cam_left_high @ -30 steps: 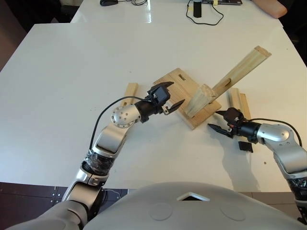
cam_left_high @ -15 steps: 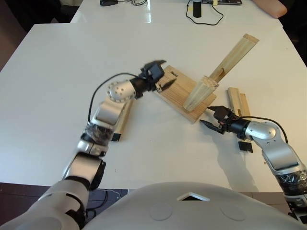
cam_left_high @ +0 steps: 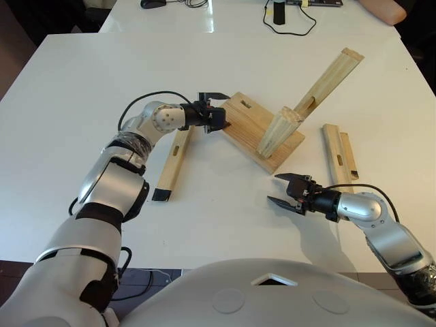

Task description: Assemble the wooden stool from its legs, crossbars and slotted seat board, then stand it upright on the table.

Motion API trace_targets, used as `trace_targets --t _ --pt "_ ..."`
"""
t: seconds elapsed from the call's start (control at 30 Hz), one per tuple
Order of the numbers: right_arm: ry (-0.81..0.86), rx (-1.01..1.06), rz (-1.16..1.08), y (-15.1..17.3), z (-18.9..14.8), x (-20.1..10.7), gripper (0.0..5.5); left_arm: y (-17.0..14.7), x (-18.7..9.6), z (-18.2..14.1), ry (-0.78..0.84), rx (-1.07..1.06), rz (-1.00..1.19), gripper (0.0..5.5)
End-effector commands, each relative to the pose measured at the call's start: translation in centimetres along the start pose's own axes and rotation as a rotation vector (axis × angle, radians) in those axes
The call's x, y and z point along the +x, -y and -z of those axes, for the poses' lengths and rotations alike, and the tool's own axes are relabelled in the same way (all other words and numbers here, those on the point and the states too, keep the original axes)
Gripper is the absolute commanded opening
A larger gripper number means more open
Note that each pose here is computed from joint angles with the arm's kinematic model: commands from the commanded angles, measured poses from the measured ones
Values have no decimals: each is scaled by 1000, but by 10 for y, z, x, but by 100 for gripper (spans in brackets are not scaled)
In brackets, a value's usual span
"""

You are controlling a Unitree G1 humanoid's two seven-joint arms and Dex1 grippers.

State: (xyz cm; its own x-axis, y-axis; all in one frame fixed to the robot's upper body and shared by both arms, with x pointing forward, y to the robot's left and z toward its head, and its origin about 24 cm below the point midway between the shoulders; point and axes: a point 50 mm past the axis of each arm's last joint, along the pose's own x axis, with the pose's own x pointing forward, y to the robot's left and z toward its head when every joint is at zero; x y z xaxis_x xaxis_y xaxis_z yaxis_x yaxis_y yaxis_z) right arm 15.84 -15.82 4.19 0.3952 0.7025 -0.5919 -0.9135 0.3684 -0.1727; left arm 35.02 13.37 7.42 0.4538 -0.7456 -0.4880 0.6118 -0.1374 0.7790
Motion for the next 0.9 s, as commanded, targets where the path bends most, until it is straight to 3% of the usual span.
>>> trace_targets --t 0.03,0.47,0.9 --pt "-42 41 -62 -16 4 -1 309 20 -7 13 -74 44 154 380" --pt "-18 62 48 -8 -2 9 309 44 0 3 28 -44 321 380" --pt "-88 61 187 14 11 -9 309 69 -33 -14 187 -171 634 380"
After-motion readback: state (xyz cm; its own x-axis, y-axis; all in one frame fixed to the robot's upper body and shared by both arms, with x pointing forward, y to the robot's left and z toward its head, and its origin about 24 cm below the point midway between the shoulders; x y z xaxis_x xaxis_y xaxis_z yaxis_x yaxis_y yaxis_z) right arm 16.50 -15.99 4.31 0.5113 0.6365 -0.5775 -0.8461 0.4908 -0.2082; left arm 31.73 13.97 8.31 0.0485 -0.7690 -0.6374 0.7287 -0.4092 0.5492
